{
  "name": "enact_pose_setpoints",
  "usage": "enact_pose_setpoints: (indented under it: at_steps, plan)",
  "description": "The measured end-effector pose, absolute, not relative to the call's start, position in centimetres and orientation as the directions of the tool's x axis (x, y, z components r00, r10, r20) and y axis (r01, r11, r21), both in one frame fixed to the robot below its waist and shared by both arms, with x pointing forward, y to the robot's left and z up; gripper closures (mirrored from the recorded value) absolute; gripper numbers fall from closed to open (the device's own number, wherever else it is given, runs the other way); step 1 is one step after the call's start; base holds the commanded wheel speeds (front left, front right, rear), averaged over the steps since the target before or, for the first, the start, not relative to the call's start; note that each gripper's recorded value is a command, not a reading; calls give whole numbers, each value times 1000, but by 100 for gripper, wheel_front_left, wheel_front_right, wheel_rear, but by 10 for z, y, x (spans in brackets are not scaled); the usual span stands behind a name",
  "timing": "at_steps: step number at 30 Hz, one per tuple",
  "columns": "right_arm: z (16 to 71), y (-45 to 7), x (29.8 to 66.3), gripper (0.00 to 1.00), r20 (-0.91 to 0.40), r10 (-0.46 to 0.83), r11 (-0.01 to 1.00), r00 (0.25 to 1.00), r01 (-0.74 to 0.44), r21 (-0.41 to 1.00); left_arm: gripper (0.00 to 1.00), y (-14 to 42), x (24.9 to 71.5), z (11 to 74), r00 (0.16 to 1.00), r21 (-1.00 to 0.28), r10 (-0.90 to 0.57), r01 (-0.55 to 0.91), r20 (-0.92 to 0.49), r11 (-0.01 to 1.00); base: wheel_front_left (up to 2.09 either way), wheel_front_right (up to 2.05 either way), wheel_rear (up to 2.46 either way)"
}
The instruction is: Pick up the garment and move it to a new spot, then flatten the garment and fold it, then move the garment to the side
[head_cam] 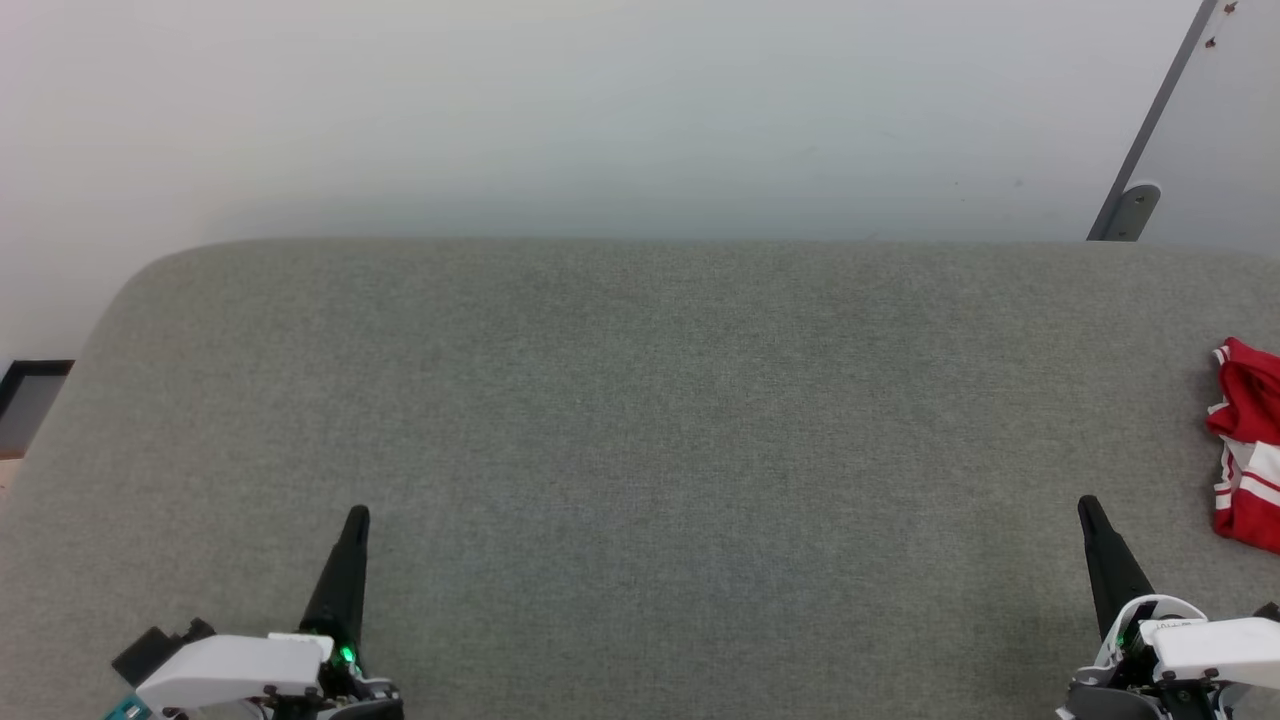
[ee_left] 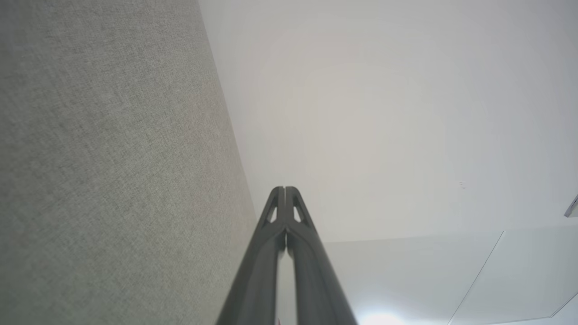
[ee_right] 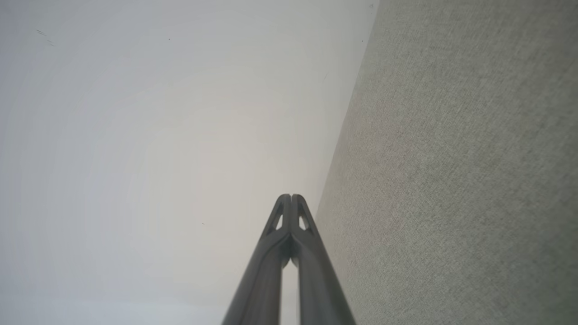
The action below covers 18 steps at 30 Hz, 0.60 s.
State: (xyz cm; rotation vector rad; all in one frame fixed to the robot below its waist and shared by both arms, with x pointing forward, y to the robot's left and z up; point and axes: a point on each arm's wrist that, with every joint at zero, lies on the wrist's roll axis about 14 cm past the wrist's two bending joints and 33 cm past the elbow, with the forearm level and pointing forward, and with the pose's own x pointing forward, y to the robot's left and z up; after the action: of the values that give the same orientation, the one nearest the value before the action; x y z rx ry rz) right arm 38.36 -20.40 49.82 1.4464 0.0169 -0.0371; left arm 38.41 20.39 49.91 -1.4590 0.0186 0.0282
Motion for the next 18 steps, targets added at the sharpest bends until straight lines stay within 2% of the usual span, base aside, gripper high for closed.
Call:
enact_pose_setpoints:
  at_steps: [18]
  plan:
    - [503, -201, 387, 100, -13, -1, 0, 1000, 13, 1000, 100, 199, 388, 505, 1000, -1000, -2, -8, -8, -3, 0, 0, 0]
